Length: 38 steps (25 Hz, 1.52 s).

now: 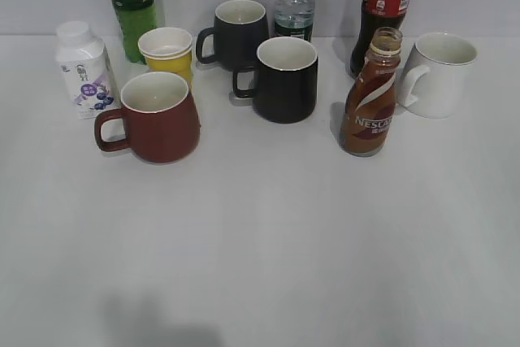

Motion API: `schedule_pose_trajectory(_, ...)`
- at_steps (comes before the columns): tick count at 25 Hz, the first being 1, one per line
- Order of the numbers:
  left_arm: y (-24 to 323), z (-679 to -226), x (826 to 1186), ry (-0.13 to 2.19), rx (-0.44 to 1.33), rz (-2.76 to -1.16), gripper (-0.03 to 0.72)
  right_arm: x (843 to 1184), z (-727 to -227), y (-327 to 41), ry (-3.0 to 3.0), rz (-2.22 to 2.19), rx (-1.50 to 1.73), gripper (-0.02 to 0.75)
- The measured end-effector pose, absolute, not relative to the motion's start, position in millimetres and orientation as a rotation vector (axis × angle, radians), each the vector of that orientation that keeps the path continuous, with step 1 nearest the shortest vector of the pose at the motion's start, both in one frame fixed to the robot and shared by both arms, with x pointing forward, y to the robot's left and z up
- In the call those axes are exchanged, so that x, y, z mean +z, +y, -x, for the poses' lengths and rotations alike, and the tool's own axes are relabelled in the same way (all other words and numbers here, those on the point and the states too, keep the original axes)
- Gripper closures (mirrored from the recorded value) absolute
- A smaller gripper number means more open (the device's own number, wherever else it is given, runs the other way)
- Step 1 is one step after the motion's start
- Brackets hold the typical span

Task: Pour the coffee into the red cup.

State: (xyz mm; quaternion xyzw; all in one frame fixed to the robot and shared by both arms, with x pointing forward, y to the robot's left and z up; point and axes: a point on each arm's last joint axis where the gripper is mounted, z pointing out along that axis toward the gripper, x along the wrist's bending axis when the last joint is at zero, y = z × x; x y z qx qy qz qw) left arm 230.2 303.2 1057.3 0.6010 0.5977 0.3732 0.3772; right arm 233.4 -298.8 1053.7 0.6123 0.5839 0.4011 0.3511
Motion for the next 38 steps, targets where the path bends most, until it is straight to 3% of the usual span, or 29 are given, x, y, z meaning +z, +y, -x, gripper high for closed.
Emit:
schedule_pose_trajectory(13, 302, -230, 1058, 1.521, 0.948, -1.530, 0.451, 1054, -233, -299, 1.511, -1.585, 1.039, 0.167)
schedule_pose_trajectory(17, 302, -234, 1072, 1.442, 1.013, -1.452, 0.451, 1071, -236, -298, 1.405, -1.474, 1.146, 0.167)
schedule_pose_trajectory(23, 300, -277, 1084, 1.275, 1.124, -1.284, 0.451, 1100, -270, -297, 1.278, -1.301, 1.238, 0.167)
schedule_pose_trajectory(29, 299, -334, 1082, 1.199, 1.159, -1.174, 0.449, 1104, -329, -292, 1.331, -1.318, 1.229, 0.167)
schedule_pose_trajectory(32, 297, -365, 1074, 1.236, 1.127, -1.206, 0.448, 1101, -355, -283, 1.401, -1.269, 1.251, 0.167)
schedule_pose_trajectory(38, 273, -412, 1026, 1.340, 0.906, -1.484, 0.447, 1076, -398, -259, 1.615, -1.273, 1.212, 0.167)
